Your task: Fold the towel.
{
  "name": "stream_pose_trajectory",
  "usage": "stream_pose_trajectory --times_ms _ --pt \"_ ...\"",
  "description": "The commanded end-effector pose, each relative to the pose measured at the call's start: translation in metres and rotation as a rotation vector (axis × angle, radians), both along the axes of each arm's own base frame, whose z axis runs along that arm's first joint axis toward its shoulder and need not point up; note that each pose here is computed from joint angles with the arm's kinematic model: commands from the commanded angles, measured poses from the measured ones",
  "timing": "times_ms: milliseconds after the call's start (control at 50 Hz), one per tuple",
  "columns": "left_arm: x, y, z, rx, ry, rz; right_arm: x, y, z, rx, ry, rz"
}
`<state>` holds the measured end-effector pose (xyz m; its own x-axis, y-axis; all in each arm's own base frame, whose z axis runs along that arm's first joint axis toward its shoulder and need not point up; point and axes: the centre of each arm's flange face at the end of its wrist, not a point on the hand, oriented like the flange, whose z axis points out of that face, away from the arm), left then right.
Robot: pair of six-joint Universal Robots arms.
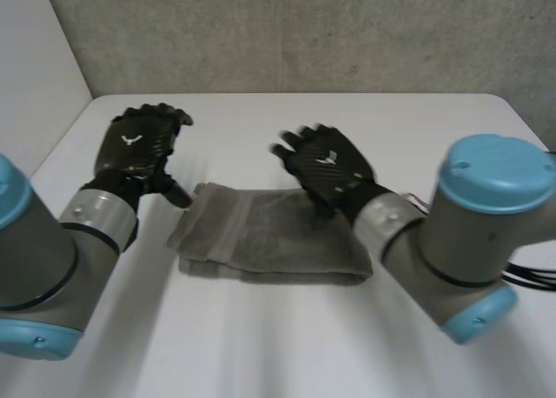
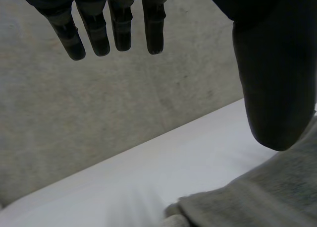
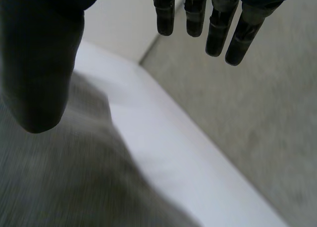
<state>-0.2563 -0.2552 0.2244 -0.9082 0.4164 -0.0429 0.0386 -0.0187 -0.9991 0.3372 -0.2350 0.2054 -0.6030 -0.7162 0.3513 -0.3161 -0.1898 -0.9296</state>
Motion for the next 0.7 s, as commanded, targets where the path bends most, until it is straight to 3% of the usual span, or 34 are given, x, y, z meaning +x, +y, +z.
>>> stream_pose_trajectory --times_ms 20,140,360,560,700 --pt "-0.021 0.001 -0.023 0.086 0.041 -0.054 -0.053 -0.008 -0.028 0.149 0.100 -0.144" --pt "-0.023 0.000 -0.041 0.130 0.020 -0.035 -0.073 0.008 -0.053 0.239 0.142 -0.163" --pt "-0.019 0.002 -0.039 0.128 0.020 -0.003 -0.072 0.006 -0.078 0.210 0.186 -0.147" --pt "-0.016 0.005 -0.037 0.126 0.026 0.000 -0.073 0.002 -0.078 0.204 0.188 -0.156" --pt "-0.013 0.005 -0.029 0.112 0.037 0.009 -0.100 -0.018 -0.068 0.185 0.211 -0.244"
